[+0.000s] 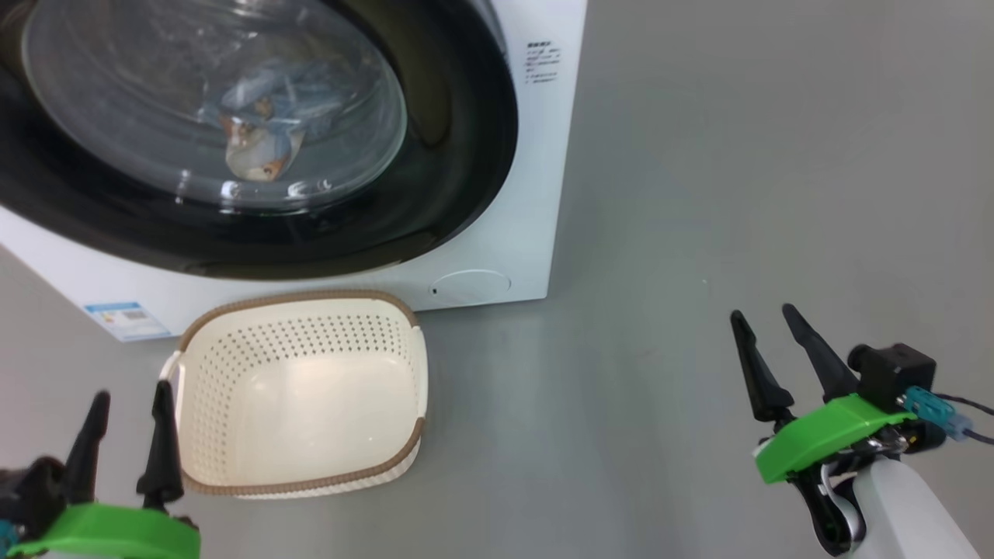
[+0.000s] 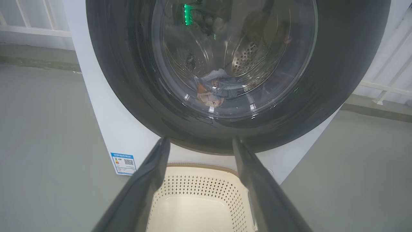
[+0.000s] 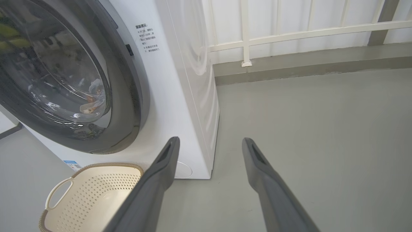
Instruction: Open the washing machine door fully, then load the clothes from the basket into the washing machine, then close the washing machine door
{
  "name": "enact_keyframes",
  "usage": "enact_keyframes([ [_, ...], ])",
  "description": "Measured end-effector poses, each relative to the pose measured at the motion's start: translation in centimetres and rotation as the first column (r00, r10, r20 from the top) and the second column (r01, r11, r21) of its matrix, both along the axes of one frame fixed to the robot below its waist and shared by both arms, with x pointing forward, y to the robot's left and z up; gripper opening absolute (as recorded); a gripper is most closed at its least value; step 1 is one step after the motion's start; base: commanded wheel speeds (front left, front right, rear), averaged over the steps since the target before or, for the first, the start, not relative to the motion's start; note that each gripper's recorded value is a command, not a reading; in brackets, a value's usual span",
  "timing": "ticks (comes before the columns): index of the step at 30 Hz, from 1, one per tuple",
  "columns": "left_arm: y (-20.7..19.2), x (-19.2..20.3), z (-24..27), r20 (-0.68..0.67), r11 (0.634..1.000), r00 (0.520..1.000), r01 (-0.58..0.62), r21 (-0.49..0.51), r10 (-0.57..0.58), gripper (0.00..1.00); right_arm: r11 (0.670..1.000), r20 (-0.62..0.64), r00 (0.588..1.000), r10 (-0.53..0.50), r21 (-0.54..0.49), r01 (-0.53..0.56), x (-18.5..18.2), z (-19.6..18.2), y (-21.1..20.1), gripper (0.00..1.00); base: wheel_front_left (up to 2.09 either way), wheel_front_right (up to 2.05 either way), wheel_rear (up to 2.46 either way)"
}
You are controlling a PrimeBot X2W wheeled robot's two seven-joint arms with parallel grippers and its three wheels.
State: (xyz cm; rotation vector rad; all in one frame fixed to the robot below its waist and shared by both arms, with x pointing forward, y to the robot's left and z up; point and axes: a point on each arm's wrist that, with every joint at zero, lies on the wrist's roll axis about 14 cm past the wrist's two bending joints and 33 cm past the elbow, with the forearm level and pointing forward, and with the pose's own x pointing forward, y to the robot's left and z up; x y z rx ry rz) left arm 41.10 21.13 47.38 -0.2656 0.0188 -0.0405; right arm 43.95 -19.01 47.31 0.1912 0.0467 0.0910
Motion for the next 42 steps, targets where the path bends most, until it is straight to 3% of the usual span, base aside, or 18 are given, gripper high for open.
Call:
enact_keyframes([
  [12,0.4,-1.4,-0.4,-0.016,1.000,1.000,-0.020,0.006,0.020,1.00,0.997,0.004,0.997,-0.079,0.009,0.079,-2.8,0.2,-2.7,1.00,0.00,0.00,0.00],
  [36,1.7,-2.7,-0.4,-0.018,0.997,0.998,-0.062,0.039,0.063,1.00,0.997,0.002,0.997,-0.074,0.012,0.074,-3.6,0.1,-2.5,1.00,0.00,0.00,0.00],
  [37,1.6,-2.8,-0.6,-0.023,0.997,0.998,-0.063,0.037,0.064,0.00,0.997,-0.004,0.997,-0.073,0.013,0.074,-3.6,-0.1,-2.4,0.00,0.00,0.00,0.00],
  [42,0.1,-3.6,-2.7,-0.088,0.998,0.994,-0.060,-0.015,0.058,0.00,0.996,-0.087,0.993,-0.077,0.035,0.080,-5.0,-2.7,-1.8,0.00,0.00,0.00,0.00],
])
